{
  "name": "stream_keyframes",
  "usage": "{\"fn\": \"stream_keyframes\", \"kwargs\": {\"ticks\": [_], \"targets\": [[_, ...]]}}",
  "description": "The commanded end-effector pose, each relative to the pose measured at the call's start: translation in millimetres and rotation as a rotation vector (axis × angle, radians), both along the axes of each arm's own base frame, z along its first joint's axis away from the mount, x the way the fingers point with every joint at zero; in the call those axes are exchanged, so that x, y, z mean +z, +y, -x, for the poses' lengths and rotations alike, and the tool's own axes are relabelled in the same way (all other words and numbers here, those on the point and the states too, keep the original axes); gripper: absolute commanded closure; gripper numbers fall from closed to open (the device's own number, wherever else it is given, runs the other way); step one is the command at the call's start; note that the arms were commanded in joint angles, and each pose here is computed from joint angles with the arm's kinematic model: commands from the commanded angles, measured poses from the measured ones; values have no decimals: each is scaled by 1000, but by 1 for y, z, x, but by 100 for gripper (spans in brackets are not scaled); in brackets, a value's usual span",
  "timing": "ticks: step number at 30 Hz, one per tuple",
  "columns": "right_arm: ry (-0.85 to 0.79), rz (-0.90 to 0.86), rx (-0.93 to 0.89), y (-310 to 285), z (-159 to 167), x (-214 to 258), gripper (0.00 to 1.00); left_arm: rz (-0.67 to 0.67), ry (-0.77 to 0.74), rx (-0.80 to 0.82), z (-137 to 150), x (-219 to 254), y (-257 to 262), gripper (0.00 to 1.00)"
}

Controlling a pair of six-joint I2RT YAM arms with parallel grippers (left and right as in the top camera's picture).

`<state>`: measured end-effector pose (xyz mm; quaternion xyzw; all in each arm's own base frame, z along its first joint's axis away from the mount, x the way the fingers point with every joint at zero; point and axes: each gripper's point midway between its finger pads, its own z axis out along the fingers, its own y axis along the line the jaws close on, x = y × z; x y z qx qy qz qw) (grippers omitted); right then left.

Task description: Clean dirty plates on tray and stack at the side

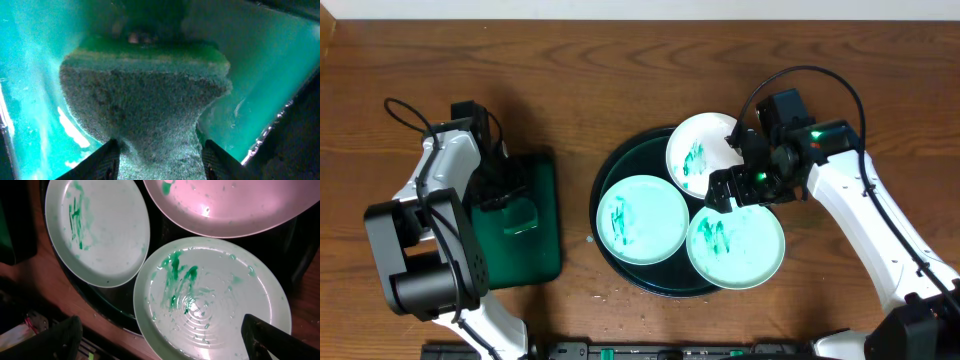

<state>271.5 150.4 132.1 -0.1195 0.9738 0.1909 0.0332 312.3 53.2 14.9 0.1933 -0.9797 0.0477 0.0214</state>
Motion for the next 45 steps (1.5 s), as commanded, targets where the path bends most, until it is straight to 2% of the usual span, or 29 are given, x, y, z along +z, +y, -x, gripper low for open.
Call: {"fn": "stream_keyframes", "kwargs": {"ticks": [1, 3, 6, 10, 14, 15, 18, 19, 20, 21, 22, 28, 29, 31, 32, 34, 37, 40, 41, 45], "targets": [[-21, -15, 25, 5, -2, 6, 1, -19, 7, 6, -3, -2, 4, 45], [-21, -15, 25, 5, -2, 6, 1, -20, 5, 6, -3, -2, 5, 46], [-20, -15, 25, 5, -2, 6, 1, -38, 8, 12, -3, -3, 8, 62], [-17, -14, 25, 5, -1, 6, 1, -84, 18, 32, -2, -3, 15, 69], [-13, -13, 25, 5, 0, 6, 1, -88, 13, 32, -3, -3, 16, 92], [-13, -13, 25, 5, 0, 6, 1, -88, 13, 32, -3, -3, 16, 92], [-13, -13, 25, 5, 0, 6, 11, -88, 12, 32, -3, -3, 16, 93], [-13, -13, 25, 5, 0, 6, 22, -88, 10, 32, -4, -3, 16, 93], [-14, -13, 25, 5, 0, 6, 37, -89, 7, 32, -4, -3, 16, 93], [-13, -14, 25, 5, 0, 6, 75, -89, 3, 37, -5, -2, 16, 92], [-13, -13, 25, 5, 0, 6, 99, -91, -2, 39, -6, 0, 16, 93], [-29, -69, 8, 16, -6, 11, 99, -107, -112, 14, -17, 34, 8, 93], [-32, -86, 13, 21, -7, 12, 93, -111, -135, 7, -19, 41, 6, 92], [-37, -97, 19, 30, -7, 11, 62, -118, -185, -7, -22, 57, 1, 93], [-43, -98, 35, 36, -8, 9, 33, -122, -210, -13, -24, 65, -2, 93], [-39, -96, 56, 45, -7, 2, 25, -127, -254, -25, -25, 79, -6, 93], [-4, -82, 68, 58, -5, -17, 26, -131, -293, -28, -26, 92, -9, 93], [45, -61, 105, 71, 0, -42, 37, -132, -300, -25, -25, 96, -10, 93], [63, -53, 112, 74, 1, -49, 43, -131, -297, -25, -24, 96, -10, 93], [133, -4, 95, 78, 4, -80, 49, -130, -289, -26, -22, 95, -10, 93]]}}
